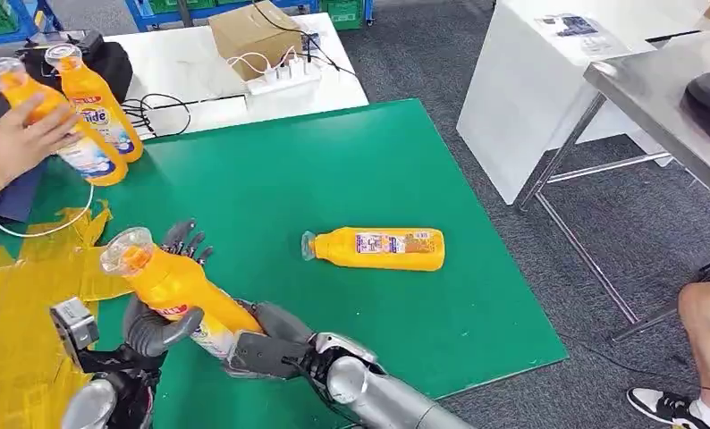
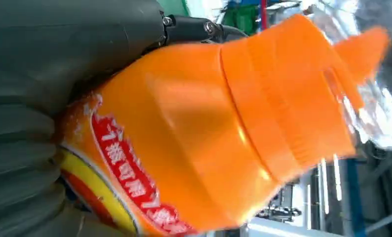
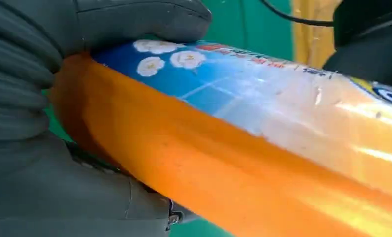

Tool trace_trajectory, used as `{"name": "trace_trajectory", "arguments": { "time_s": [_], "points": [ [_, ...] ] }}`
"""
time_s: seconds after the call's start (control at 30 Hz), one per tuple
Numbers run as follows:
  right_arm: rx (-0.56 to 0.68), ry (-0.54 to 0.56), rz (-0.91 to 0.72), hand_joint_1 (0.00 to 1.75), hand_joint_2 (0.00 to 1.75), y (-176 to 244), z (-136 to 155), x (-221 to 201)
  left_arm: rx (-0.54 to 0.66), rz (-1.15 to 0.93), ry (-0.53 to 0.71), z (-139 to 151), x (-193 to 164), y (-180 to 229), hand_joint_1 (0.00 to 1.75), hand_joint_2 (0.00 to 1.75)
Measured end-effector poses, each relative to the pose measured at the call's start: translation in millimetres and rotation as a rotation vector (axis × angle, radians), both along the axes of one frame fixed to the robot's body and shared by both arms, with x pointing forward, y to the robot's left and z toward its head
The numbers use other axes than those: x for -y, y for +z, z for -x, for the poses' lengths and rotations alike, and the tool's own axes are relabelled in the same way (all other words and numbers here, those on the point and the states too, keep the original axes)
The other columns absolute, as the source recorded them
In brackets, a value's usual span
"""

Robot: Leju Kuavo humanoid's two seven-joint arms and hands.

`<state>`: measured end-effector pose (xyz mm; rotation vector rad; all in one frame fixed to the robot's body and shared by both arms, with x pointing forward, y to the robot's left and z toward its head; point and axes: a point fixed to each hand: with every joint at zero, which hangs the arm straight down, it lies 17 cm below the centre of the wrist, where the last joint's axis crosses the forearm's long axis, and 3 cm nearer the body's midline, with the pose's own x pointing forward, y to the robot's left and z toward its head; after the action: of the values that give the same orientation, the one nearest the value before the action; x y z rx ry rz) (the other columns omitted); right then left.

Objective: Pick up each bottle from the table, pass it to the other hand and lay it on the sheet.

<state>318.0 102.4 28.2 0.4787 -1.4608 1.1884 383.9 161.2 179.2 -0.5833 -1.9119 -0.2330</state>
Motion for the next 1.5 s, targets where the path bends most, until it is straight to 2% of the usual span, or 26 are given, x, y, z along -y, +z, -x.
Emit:
{"name": "trace_trajectory", "arguments": {
  "time_s": [0.23,0.6,0.63,0.67,0.73,0.83,0.87,0.93,1.0,1.1,1.23,1.3,1.5],
  "points": [
    [-0.004,-0.004,0.026,1.75,1.75,-6,-3,4,0.046,-0.181,-0.022,-5,10,-17,1.75,1.75],
    [-0.003,-0.005,0.033,1.75,1.75,-9,-1,6,0.052,-0.224,-0.035,-5,13,-24,1.75,1.75],
    [0.002,-0.013,0.032,0.09,1.75,-9,-3,8,0.061,-0.242,-0.021,-6,12,-25,1.75,1.75],
    [0.016,-0.028,0.035,0.00,1.75,-9,-7,11,0.077,-0.276,0.005,-9,9,-26,1.75,1.75],
    [0.095,-0.076,0.061,0.00,1.75,-6,-22,19,0.126,-0.388,0.085,-13,4,-31,1.75,1.75],
    [0.274,-0.137,0.110,0.00,1.75,16,-46,33,0.269,-0.744,0.315,-22,-16,-41,1.75,1.75],
    [0.315,-0.150,0.115,0.00,1.75,26,-55,40,0.308,-0.795,0.372,-23,-22,-36,1.75,1.75],
    [0.364,-0.179,0.129,0.00,1.75,36,-68,55,0.370,-0.893,0.462,-25,-34,-28,1.75,1.75],
    [0.420,-0.218,0.122,0.00,1.75,51,-80,70,0.470,-1.084,0.608,-28,-53,-22,1.75,1.75],
    [0.440,-0.284,0.114,0.00,1.75,63,-99,108,0.554,-1.261,0.754,-26,-81,-18,1.75,1.75],
    [0.439,-0.352,0.136,0.00,1.75,66,-121,163,0.618,-1.487,0.898,-23,-123,-21,1.75,1.75],
    [0.436,-0.380,0.150,0.00,1.75,67,-130,185,0.628,-1.612,0.926,-25,-143,-33,1.75,1.75],
    [0.443,-0.415,0.174,0.00,1.75,70,-144,214,0.548,-1.755,0.961,-33,-188,-59,1.75,1.75]
  ]
}}
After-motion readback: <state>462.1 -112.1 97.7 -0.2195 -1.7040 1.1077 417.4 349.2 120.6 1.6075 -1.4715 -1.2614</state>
